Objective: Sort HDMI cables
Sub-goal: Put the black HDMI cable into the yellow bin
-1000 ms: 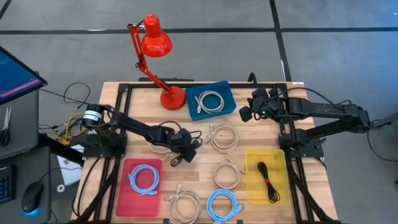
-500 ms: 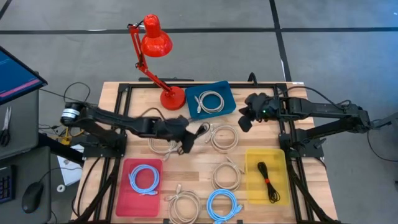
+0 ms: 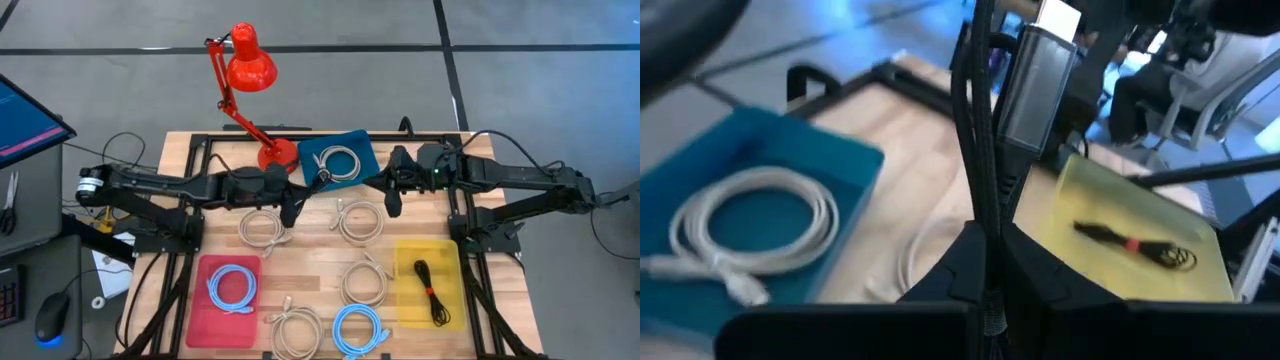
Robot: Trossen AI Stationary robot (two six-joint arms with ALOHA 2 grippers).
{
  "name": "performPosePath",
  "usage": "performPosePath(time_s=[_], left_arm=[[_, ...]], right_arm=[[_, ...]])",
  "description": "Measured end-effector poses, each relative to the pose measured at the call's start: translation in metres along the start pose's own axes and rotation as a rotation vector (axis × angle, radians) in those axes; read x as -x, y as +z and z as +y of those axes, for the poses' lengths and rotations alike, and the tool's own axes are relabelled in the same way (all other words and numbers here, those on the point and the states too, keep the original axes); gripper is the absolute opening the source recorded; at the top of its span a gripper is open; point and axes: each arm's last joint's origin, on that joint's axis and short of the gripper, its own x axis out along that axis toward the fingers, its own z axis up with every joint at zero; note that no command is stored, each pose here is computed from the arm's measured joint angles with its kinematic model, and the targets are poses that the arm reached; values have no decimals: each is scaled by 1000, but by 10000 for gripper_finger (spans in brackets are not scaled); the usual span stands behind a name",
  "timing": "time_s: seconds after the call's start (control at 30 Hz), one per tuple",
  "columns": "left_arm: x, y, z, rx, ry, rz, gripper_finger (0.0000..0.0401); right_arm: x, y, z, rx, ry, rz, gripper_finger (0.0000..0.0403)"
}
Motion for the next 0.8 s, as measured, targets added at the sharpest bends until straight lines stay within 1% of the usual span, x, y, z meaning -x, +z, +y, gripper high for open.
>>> performPosePath(time_s=[0.1,0.23,0.37,0.43,0.5,0.6,0.8], left_arm=[[0,9,0,-6,-30,-72,13],[0,16,2,1,-63,-134,13],[-1,18,4,3,-84,-134,13],[-1,18,4,2,-91,-133,13],[-1,18,4,2,-92,-132,13],[-1,18,4,2,-95,-131,13],[-1,18,4,6,-95,-131,13]], right_arm=[[-6,3,1,-48,11,-37,0],[-19,5,2,-50,19,-62,0],[-37,3,3,-56,20,-67,1],[-45,2,3,-75,22,-71,10],[-53,0,3,-93,24,-77,28],[-63,-1,3,-105,25,-79,65],[-68,3,5,-109,59,-139,137]])
